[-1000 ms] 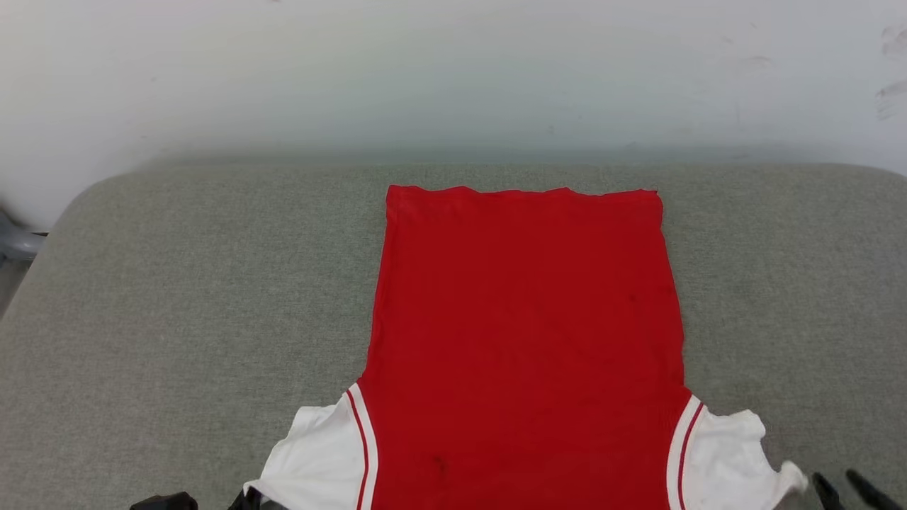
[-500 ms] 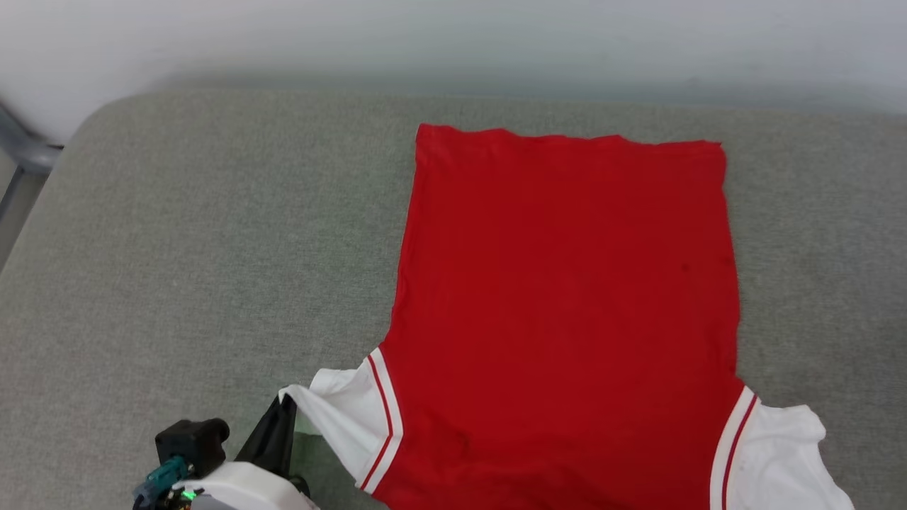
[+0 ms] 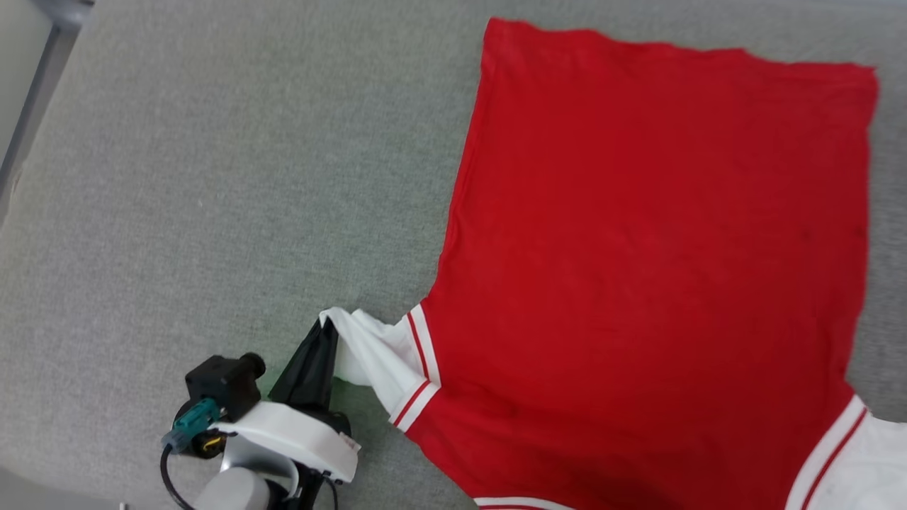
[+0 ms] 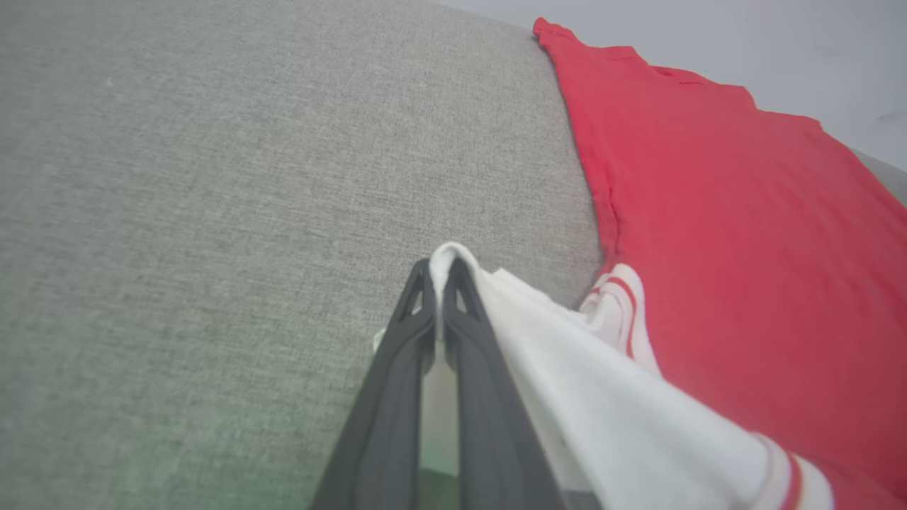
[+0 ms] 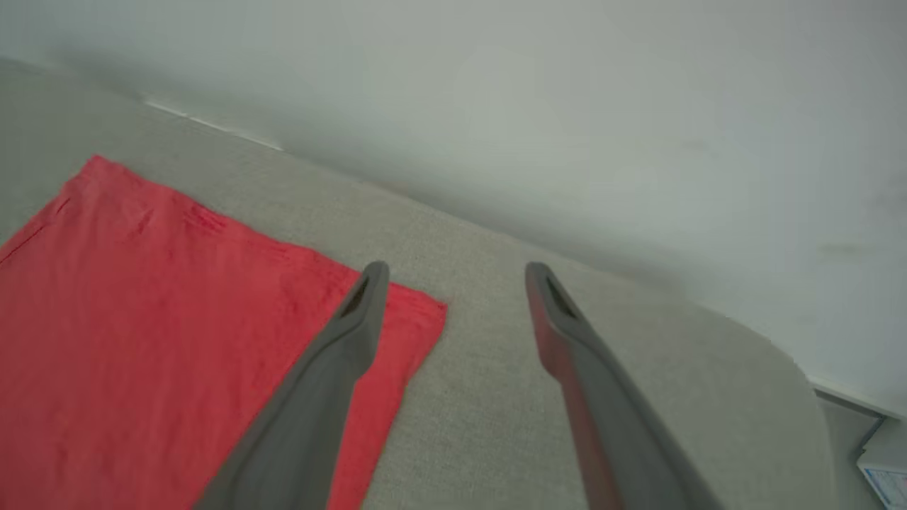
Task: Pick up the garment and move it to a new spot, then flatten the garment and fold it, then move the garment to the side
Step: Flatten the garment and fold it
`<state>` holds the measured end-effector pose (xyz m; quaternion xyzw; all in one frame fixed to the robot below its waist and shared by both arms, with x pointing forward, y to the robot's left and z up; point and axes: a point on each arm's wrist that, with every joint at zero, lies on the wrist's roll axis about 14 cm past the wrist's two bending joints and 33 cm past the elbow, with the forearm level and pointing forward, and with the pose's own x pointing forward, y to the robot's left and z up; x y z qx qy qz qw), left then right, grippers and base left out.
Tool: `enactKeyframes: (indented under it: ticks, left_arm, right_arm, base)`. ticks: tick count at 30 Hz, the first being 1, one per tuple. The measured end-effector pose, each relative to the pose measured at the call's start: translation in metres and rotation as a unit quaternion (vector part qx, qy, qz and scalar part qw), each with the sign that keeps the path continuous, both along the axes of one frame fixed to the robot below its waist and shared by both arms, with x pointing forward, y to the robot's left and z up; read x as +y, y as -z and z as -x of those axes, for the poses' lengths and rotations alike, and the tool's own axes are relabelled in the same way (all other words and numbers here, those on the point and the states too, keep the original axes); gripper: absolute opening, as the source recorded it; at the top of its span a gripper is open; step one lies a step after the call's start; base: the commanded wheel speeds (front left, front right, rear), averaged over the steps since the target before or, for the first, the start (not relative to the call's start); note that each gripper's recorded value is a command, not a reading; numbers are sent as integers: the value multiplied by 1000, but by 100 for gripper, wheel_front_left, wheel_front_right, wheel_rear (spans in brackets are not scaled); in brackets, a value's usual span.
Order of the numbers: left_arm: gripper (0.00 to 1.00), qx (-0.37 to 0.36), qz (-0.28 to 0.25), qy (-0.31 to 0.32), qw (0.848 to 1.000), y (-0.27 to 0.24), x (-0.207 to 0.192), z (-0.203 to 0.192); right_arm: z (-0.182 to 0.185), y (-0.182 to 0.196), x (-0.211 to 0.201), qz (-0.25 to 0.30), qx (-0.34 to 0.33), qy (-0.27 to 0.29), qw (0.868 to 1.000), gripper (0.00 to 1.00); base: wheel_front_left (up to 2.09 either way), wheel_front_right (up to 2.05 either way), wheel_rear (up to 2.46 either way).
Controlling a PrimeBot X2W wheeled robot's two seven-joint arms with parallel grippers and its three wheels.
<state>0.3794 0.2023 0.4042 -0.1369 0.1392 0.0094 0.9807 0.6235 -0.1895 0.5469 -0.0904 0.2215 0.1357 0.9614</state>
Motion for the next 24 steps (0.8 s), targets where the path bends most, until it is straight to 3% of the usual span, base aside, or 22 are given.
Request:
enactKeyframes:
  ticks: [5, 10, 17, 24]
  left_arm:
    - [0, 8, -4, -4, 1000, 10, 2, -7]
    - [0, 18, -8, -7, 1000, 20, 5, -13]
    - [0, 22, -9, -13, 1000, 30, 7, -20]
    - [0, 26, -11, -15, 999, 36, 9, -21]
  right_arm:
    - [-7, 69, 11, 21, 154, -1, 988, 100]
    - [-1, 126, 17, 44, 250, -7, 967, 100]
    - [13, 191, 12, 61, 322, -4, 945, 100]
    - [18, 207, 11, 47, 336, -3, 941, 100]
  base:
    - [0, 0, 0]
    - [0, 0, 0]
    - [0, 0, 0]
    - [0, 0, 0]
